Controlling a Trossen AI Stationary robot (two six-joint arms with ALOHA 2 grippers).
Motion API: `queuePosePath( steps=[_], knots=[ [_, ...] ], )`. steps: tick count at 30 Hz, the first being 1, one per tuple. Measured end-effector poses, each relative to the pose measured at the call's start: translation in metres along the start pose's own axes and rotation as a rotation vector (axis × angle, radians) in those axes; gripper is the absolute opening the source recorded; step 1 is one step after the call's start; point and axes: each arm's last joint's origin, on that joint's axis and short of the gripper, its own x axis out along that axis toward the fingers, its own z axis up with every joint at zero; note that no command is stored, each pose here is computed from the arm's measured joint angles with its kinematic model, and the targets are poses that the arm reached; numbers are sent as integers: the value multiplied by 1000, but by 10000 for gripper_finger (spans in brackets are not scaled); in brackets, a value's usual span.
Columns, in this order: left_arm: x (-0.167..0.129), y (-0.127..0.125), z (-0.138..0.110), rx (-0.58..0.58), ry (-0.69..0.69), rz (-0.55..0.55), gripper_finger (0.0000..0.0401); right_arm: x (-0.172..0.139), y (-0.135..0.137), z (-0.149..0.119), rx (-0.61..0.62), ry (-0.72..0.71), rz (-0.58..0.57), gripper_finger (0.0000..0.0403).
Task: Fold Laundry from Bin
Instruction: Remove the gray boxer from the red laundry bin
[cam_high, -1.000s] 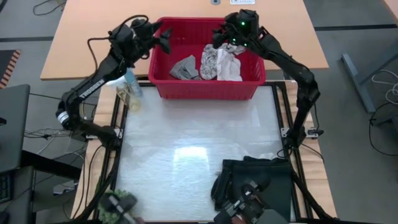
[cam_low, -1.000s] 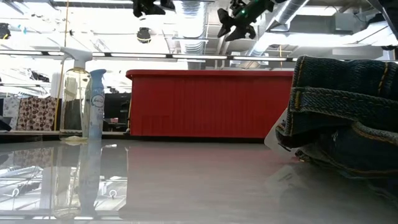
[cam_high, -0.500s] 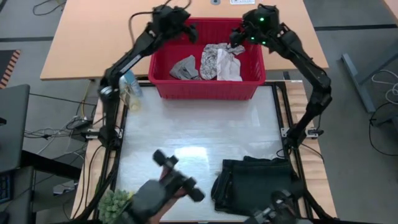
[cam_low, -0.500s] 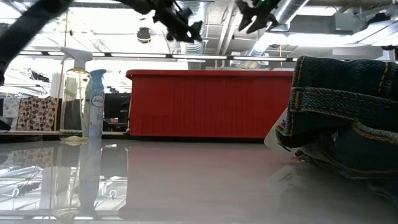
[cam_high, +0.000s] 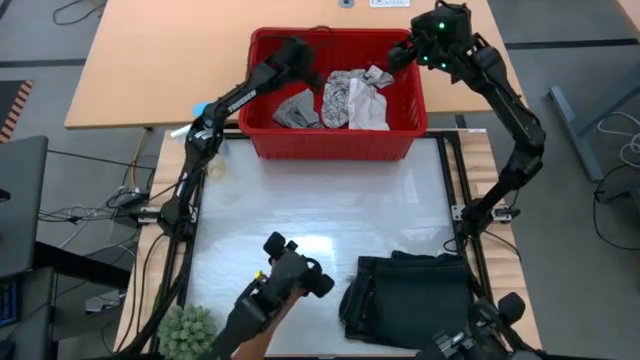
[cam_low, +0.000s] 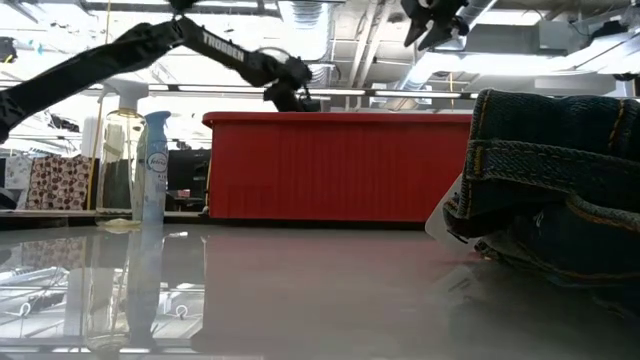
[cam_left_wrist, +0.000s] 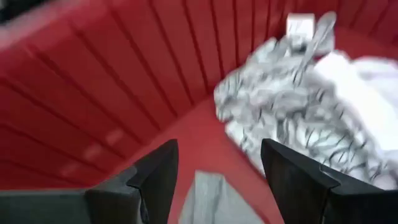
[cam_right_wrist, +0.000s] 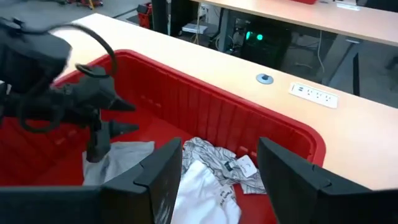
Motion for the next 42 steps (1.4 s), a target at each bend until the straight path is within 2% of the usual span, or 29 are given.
queuePosePath(
  steps=[11, 16, 23, 34, 36, 38, 42],
  knots=[
    [26, -2, -51, -16, 337, -14, 220, 7, -2, -4, -1, 34, -4, 232],
    [35, -2, -63, -25, 387, -34, 220, 8, -2, -4, 9, 35, -2, 232],
    [40, -5, -77, -67, 474, -142, 220, 8, -3, -4, 10, 35, -2, 232],
    [57, -16, -106, 6, 598, -170, 216, 8, -2, -4, 9, 34, 4, 232],
    [61, -18, -113, 3, 628, -171, 199, 8, -2, -4, 8, 34, 4, 232],
    [61, -20, -114, -4, 637, -176, 163, 7, -2, -4, 8, 34, 5, 232],
    [58, -19, -108, -4, 621, -175, 45, 7, -1, -4, 7, 34, 5, 232]
  ],
)
